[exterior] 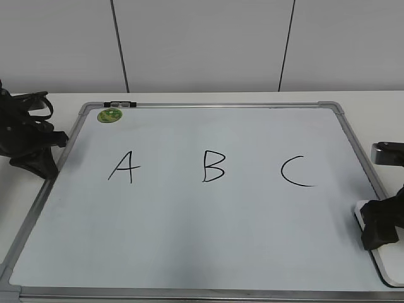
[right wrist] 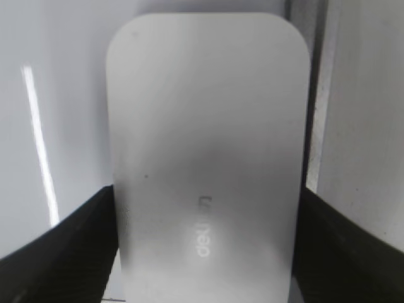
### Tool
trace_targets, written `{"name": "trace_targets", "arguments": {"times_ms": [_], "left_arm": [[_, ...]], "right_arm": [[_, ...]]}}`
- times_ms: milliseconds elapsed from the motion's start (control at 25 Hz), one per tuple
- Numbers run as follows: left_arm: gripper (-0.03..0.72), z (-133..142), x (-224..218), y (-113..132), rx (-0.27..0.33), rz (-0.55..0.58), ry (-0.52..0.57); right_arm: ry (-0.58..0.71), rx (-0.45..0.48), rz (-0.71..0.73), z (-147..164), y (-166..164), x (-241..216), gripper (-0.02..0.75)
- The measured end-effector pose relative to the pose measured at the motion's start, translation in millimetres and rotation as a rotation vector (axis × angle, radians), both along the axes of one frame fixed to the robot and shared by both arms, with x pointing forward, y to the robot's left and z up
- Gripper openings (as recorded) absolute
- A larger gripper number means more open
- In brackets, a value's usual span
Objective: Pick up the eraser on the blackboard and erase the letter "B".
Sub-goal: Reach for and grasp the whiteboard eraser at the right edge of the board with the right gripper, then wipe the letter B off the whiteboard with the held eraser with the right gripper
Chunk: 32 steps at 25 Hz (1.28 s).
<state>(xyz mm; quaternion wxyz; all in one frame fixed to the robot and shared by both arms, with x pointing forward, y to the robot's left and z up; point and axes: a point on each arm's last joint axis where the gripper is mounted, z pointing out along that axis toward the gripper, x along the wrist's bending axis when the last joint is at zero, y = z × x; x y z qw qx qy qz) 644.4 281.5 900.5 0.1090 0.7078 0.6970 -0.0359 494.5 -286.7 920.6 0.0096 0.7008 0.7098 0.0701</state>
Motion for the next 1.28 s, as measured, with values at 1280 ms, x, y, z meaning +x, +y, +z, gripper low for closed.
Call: {"name": "trace_targets", "arguments": {"times_ms": [1280], "left_arm": [[0.011,0,0,0,0.000,0.000,0.000]], "right_arm": [[-0.057,0.009,0.017,39,1,9,0.550]]}}
